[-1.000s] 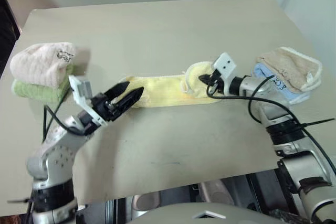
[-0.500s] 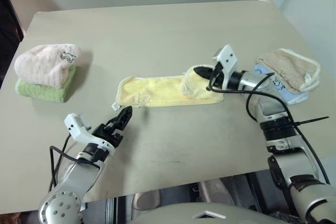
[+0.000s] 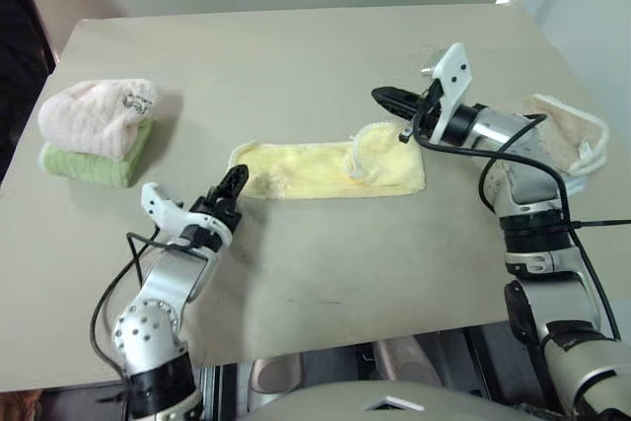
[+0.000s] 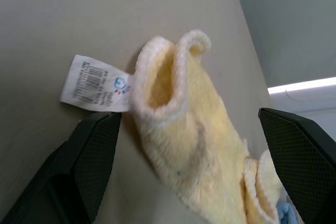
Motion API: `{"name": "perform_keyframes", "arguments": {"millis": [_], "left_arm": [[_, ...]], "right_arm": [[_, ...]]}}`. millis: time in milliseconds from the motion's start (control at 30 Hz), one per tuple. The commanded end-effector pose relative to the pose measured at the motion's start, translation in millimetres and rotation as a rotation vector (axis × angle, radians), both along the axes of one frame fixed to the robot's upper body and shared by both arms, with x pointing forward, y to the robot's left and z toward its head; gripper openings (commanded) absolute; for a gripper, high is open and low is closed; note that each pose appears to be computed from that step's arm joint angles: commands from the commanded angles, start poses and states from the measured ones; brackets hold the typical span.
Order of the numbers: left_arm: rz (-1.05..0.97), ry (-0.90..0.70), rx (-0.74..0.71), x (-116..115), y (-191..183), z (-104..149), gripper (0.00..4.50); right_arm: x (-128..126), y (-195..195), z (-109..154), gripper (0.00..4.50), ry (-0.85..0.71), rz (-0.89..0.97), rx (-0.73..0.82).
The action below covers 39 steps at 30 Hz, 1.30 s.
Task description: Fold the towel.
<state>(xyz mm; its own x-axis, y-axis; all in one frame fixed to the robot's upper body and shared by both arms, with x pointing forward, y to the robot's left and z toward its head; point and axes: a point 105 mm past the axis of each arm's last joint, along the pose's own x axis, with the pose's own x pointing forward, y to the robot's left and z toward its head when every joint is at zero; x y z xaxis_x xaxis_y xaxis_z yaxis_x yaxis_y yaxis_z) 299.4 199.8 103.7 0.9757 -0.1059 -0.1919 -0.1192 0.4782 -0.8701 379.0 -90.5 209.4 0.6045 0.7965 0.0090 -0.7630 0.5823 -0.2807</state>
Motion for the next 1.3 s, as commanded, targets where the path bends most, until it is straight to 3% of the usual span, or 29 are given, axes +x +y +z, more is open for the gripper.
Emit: {"name": "perform_keyframes", "arguments": {"millis": [33, 100, 167, 367, 533, 667, 867, 1033, 1300], "left_arm": [[-0.014, 0.034, -0.012, 10, -4, -6, 4.50], [-0.042, 0.053, -0.009, 12, -8, -11, 4.50], [-0.056, 0.061, -0.001, 12, -10, -13, 3.93], [-0.057, 0.034, 0.012, 12, -8, -7, 1.83], [-0.102, -0.010, 0.059, 14, -12, 2, 0.07], [-0.195, -0.114, 0.164, 21, -23, 24, 0.02], [-0.486, -0.397, 0.387, 18, -76, 69, 0.02], [-0.726, -0.536, 0.460, 15, -120, 85, 0.02], [-0.985, -0.609, 0.603, 43, -190, 99, 0.02]], "right_arm": [[-6, -6, 18, 0.02, -0.053, -0.024, 0.042], [-13, -6, 21, 0.02, -0.050, -0.017, 0.058], [-21, -8, 20, 0.00, -0.025, -0.007, 0.077], [-72, -25, -19, 0.00, 0.279, 0.143, 0.098], [-79, -51, -50, 0.00, 0.378, 0.039, -0.008], [-79, -63, -55, 0.00, 0.388, -0.011, -0.029], [-76, -73, -55, 0.00, 0.388, -0.068, 0.002], [-72, -95, -64, 0.00, 0.417, -0.162, 0.028], [-74, -132, -69, 0.00, 0.422, -0.303, 0.057]]}}
